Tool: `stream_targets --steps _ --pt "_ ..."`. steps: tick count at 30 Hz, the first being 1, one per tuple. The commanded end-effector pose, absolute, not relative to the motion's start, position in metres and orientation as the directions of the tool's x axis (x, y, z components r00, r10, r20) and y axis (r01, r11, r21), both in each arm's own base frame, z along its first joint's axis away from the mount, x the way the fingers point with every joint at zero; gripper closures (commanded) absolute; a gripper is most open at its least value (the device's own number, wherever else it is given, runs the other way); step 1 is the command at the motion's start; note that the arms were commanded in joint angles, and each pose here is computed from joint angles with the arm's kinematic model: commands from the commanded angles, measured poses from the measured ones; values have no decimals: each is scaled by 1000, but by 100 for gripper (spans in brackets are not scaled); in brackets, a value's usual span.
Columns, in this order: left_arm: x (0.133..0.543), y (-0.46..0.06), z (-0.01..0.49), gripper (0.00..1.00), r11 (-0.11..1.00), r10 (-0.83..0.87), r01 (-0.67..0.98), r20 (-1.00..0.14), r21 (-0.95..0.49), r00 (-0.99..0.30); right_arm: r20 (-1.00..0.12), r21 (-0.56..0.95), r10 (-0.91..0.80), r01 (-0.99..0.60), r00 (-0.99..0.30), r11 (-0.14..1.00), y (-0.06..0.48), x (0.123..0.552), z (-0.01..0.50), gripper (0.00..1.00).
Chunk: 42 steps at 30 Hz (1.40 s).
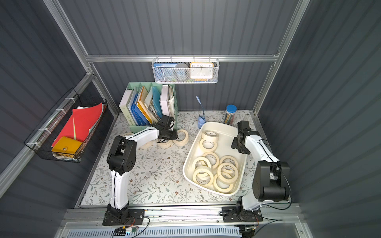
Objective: Take out the art tape in the storage box
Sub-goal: Place the art tape at the center of the board.
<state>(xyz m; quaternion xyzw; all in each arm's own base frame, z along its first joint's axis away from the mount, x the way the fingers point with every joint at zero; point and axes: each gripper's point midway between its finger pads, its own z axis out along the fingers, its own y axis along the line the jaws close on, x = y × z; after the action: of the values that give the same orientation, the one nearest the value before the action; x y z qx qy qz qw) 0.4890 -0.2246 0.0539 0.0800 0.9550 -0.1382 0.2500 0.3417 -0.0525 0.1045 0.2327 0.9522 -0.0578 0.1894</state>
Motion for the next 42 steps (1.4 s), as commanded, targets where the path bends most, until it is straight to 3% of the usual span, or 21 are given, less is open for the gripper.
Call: stream_targets --steps 1,9,14,19,22,32,42 --pt "474 -210 45 99 960 131 225 -447 -165 -885 -370 -31 413 456 -832 890 -53 330 106 30" --pt "467 -196 37 96 970 158 220 -417 -105 -895 -332 29 384 398 -862 917 -27 322 110 31" --pt "469 -195 44 63 969 167 227 -426 -95 -889 -291 39 298 301 -909 953 8 306 115 30" --pt "473 -197 62 44 967 164 234 -460 -99 -873 -248 21 223 225 -943 974 35 278 122 31" --pt "476 -200 84 37 963 161 247 -503 -109 -849 -229 34 209 206 -951 978 44 264 128 31" --pt "458 -216 160 32 943 153 299 -605 -148 -782 -129 -67 244 254 -961 965 33 201 134 35" --pt "430 -233 170 32 924 137 325 -620 -202 -773 -87 -53 387 392 -918 918 15 204 90 34"
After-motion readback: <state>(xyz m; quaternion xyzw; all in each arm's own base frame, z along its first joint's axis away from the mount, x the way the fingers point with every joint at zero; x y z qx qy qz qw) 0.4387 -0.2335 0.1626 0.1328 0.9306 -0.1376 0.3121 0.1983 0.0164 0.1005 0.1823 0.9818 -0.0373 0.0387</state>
